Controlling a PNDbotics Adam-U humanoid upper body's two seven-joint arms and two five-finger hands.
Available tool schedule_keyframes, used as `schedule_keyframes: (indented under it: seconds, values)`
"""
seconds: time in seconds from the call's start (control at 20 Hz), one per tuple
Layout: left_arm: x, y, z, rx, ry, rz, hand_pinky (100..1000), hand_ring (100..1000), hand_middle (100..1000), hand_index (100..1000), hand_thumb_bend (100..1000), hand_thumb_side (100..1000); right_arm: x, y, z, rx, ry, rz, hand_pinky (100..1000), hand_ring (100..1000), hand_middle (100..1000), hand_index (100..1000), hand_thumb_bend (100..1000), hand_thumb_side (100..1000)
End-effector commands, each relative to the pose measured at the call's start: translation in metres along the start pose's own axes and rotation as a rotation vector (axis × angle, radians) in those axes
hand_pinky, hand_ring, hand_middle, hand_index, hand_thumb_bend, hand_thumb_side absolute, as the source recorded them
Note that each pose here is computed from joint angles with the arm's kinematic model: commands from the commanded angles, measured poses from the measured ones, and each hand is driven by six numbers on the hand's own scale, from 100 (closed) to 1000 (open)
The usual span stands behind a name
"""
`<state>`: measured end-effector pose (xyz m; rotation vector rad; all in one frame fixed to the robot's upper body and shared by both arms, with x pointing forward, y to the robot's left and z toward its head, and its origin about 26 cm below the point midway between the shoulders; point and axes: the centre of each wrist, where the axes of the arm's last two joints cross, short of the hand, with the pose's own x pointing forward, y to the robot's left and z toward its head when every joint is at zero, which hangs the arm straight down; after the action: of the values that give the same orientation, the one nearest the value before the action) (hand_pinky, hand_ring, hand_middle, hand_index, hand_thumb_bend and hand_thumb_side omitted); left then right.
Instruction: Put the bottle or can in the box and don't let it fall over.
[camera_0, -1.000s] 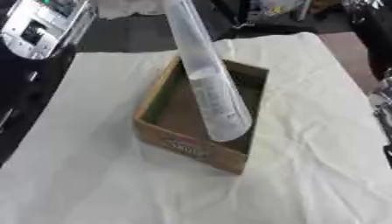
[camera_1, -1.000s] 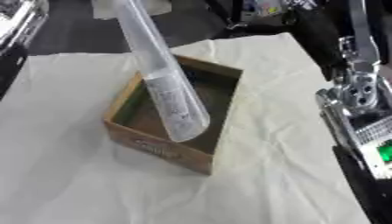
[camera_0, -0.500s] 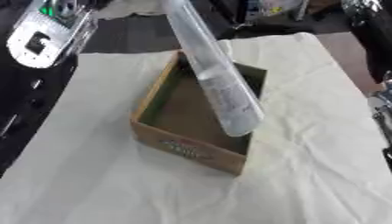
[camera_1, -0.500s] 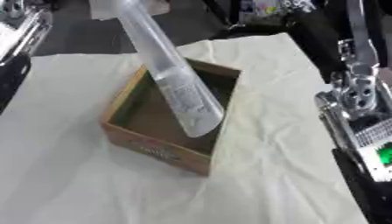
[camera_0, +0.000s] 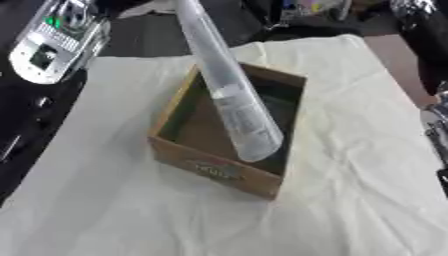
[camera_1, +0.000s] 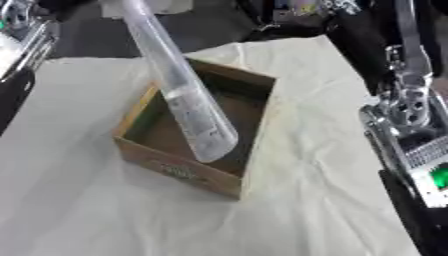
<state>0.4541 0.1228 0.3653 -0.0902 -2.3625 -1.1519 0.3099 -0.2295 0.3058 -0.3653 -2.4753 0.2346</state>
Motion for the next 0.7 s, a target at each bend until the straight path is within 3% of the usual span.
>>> schedule_keyframes:
  seconds: [0.05,0.25,0.55,0.65,0.7]
  values:
    - [0.001,0.009,0.002,-0.016,0.010,-0.028,717,492,504,532,100,496,0.006,-0.002,-0.003,-0.001,-0.028,0.001,909,740,716,751,100,521]
    - [-0.008,0.007,0.007,-0.048,0.045,-0.040,762,585,565,600,100,517,0.006,-0.003,-0.003,-0.008,-0.026,0.000,908,740,716,751,100,520]
    - [-0.019,0.002,0.014,-0.100,0.094,-0.055,834,718,664,691,100,645,0.005,-0.003,-0.002,-0.011,-0.023,0.000,908,740,716,751,100,523]
    - [-0.022,0.002,0.017,-0.108,0.112,-0.064,850,749,704,727,100,661,0.005,-0.004,-0.002,-0.014,-0.021,0.002,908,738,716,751,100,527]
    - [-0.023,0.002,0.018,-0.107,0.117,-0.066,817,698,652,724,100,631,0.004,-0.004,-0.002,-0.016,-0.020,0.002,908,736,715,751,100,526]
